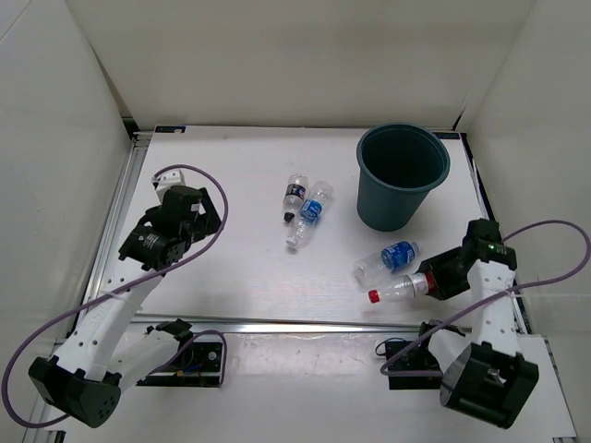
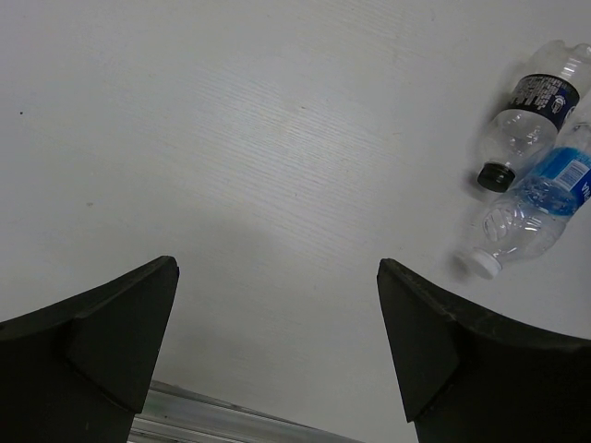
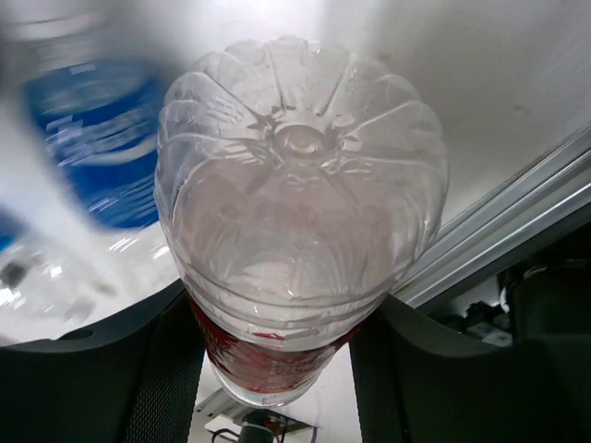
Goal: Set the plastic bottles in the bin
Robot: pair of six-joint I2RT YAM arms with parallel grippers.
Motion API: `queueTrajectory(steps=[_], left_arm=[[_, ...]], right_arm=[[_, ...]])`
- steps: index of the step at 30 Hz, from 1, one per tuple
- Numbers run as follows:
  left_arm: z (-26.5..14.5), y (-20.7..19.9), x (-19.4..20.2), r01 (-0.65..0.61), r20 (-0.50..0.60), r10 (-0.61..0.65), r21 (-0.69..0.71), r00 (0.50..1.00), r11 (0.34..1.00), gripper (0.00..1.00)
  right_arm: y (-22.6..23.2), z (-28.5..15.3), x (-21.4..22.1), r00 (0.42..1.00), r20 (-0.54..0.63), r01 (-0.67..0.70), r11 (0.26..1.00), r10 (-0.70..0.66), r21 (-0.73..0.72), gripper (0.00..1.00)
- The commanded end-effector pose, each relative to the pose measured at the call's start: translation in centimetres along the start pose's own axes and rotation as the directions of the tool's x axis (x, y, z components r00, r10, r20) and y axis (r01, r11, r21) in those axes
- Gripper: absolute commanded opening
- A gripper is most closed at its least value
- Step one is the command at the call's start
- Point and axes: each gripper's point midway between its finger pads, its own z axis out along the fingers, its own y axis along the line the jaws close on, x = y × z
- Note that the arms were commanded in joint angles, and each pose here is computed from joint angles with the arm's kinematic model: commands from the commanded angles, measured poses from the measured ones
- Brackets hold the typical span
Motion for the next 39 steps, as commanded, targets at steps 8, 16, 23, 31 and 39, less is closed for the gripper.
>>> queueTrajectory(steps=[8, 16, 23, 31, 39], left_arm=[[-0.1, -0.3, 0.7, -0.01, -0.031, 0.01, 0.018, 0.999, 1.0, 1.0], [0.5, -1.2, 1.3, -0.067, -0.063, 0.068, 0.023, 0.996, 0.997, 1.0], [1.2, -2.8, -1.7, -0.135, -0.009, 0.135, 0.015, 0.991, 0.991, 1.0], [4.0, -7.7, -8.3, -0.157, 0.104, 0.157, 0.0, 0.982, 0.988, 1.0], [10.1, -17.2, -11.1, -0.143, 0.025, 0.141, 0.184, 0.99, 0.973, 1.0]], right_arm=[[13.8, -21.8, -3.3, 0.953, 0.297, 0.218, 0.814, -0.058, -0.539, 0.27], [28.2, -28.4, -11.5, 0.848, 0.53, 0.387, 0.698, -0.012, -0.603, 0.26], [37.3, -28.0, -15.6, 0.62, 0.78, 0.568, 0.737, -0.089, -0.367, 0.36], [38.1, -21.3, -15.3, 0.501, 0.816, 0.634, 0.764, -0.288, -0.12, 0.69], [34.0, -23.4, -13.1, 0.536, 0.794, 0.623, 0.77, -0.288, -0.142, 1.0]])
